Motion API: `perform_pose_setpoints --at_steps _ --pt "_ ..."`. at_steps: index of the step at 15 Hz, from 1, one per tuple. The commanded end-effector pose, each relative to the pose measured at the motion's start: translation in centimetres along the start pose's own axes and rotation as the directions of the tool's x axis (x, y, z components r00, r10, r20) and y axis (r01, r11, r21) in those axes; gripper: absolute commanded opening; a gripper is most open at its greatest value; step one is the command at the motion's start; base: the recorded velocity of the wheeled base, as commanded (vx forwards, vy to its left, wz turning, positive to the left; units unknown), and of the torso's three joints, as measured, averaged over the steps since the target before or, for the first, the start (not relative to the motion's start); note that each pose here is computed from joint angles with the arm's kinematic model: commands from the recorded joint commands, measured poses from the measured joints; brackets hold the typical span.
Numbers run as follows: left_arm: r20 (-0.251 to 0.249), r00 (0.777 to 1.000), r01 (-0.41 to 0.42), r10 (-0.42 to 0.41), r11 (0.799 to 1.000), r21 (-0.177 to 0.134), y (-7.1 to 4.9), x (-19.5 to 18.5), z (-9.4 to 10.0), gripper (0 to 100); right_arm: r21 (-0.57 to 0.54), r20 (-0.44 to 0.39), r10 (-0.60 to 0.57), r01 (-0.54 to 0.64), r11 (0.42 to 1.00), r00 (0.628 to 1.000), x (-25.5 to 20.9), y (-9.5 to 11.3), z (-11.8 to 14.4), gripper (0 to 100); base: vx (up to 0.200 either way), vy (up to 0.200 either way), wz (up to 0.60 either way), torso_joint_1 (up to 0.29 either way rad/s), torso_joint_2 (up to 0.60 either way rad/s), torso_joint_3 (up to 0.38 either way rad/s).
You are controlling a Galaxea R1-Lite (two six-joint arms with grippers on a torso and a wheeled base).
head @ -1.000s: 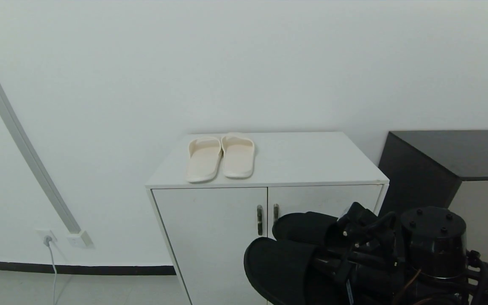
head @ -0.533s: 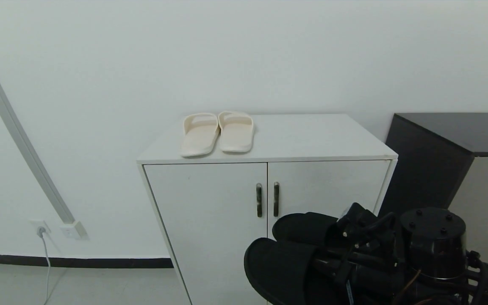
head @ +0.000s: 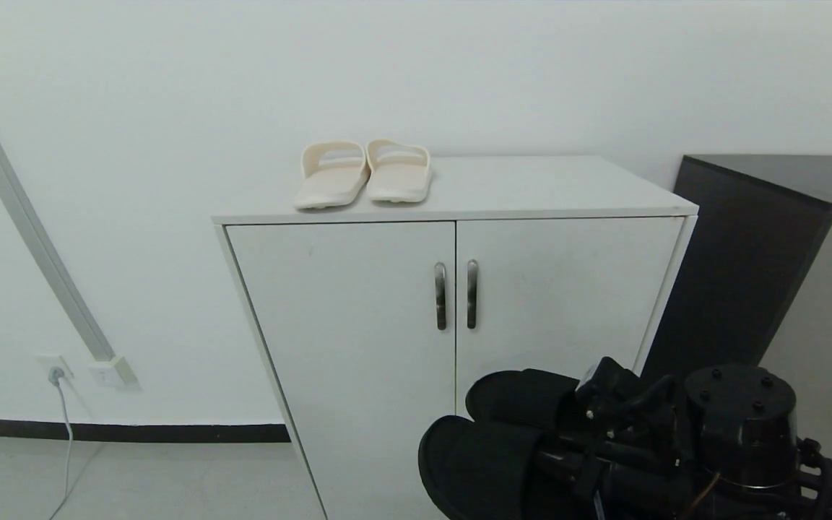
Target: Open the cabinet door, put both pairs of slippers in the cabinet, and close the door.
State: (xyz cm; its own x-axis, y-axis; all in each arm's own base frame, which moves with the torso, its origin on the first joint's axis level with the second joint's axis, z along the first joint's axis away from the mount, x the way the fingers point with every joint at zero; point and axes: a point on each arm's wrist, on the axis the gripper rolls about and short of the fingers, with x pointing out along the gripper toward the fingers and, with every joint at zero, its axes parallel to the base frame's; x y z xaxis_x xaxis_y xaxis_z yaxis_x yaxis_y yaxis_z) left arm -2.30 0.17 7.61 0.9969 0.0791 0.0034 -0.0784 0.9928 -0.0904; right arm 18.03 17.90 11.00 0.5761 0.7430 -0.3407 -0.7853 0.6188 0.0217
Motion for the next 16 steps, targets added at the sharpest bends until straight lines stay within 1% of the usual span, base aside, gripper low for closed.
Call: perform_pose_setpoints --at_steps 1,5,6,11,13,14,15,16 --pt "0.0 1.0 -0.001 0.001 1.0 0.0 0.0 0.0 0.0 100 -0.005 0.01 -0.003 0.003 1.0 1.0 0.0 0.1 0.0 0 0.0 0.0 0.0 -0.105 0.47 0.339" --pt "0.0 1.0 -0.002 0.002 1.0 -0.003 0.0 0.0 0.0 100 -0.014 0.0 0.013 -0.013 1.0 1.0 -0.1 0.6 -0.4 0 0.0 0.0 0.0 -0.073 0.46 0.373" --pt "0.0 1.0 -0.002 0.002 1.0 -0.003 0.0 0.0 0.0 100 -0.014 -0.004 0.016 -0.016 1.0 1.0 -0.2 0.6 -0.5 0 0.0 0.0 0.0 -0.002 0.26 0.212" --pt "-0.001 1.0 0.007 -0.007 1.0 0.0 0.0 0.0 0.0 100 -0.021 -0.013 0.024 -0.024 0.999 1.0 -0.3 0.7 -0.7 0 0.0 0.0 0.0 0.0 0.0 0.0" --pt "-0.011 1.0 0.005 -0.004 1.0 0.005 0.0 0.1 0.1 100 -0.034 -0.012 0.027 -0.027 0.999 1.0 -0.3 0.7 -0.8 0 0.0 0.0 0.0 -0.016 0.06 0.062" --pt "0.02 1.0 0.009 -0.009 1.0 -0.002 -0.1 -0.1 1.4 100 -0.036 -0.003 0.03 -0.03 0.999 1.0 -0.3 0.8 -0.7 0 0.0 0.0 0.0 -0.027 0.12 0.129" --pt "0.064 0.998 0.016 -0.014 1.0 -0.025 -0.3 -0.4 3.4 100 -0.036 0.0 0.028 -0.028 0.999 1.0 -0.3 0.8 -0.7 0 0.0 0.0 0.0 -0.012 0.08 0.071" --pt "0.05 0.998 0.039 -0.036 0.997 -0.067 -0.6 0.0 6.5 100 -0.04 0.008 0.033 -0.032 0.999 0.999 -0.4 0.8 -0.7 0 0.0 0.0 0.0 0.0 0.0 0.0"
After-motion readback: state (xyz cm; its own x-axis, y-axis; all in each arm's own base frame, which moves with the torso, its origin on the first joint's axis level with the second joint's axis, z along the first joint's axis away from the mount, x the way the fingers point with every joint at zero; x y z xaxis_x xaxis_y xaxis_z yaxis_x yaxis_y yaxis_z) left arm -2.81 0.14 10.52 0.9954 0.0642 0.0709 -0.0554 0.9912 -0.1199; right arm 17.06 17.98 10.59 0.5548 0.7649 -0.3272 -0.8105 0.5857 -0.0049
